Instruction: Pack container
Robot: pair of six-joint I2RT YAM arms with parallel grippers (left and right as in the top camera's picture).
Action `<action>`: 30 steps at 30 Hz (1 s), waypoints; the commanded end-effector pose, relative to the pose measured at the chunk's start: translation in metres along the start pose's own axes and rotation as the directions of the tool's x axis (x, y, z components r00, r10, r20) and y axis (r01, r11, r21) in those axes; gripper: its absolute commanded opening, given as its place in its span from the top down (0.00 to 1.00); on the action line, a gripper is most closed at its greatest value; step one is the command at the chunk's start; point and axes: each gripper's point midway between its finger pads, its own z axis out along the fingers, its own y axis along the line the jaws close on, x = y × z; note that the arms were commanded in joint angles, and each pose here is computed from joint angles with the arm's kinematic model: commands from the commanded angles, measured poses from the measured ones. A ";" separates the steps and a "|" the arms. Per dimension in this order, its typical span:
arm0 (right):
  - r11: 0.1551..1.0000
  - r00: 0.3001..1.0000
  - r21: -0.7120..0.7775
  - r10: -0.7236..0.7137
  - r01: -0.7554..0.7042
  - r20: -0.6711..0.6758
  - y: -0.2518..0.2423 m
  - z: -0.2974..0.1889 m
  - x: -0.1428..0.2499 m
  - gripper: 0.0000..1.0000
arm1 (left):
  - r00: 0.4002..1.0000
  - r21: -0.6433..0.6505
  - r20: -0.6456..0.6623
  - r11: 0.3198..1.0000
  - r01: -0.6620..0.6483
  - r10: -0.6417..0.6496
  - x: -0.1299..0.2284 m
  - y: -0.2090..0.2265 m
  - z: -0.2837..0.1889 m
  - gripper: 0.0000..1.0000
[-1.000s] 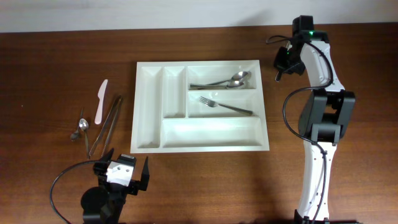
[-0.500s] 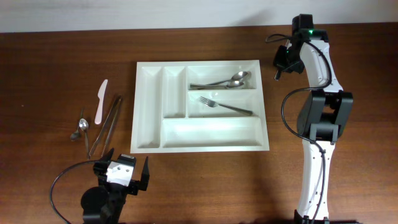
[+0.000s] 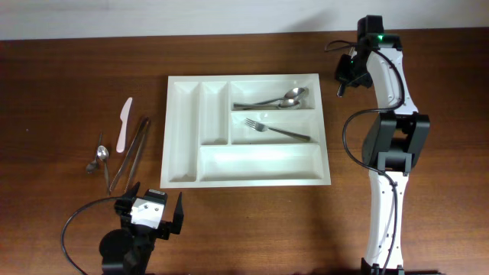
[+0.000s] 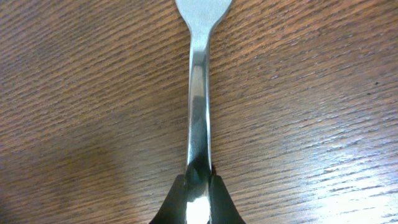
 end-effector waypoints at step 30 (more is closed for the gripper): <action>0.980 0.980 -0.084 -0.175 0.183 0.093 0.027 0.001 -0.021 0.55 | 1.000 0.007 0.006 1.000 0.014 -0.014 0.000 -0.001 0.000 0.01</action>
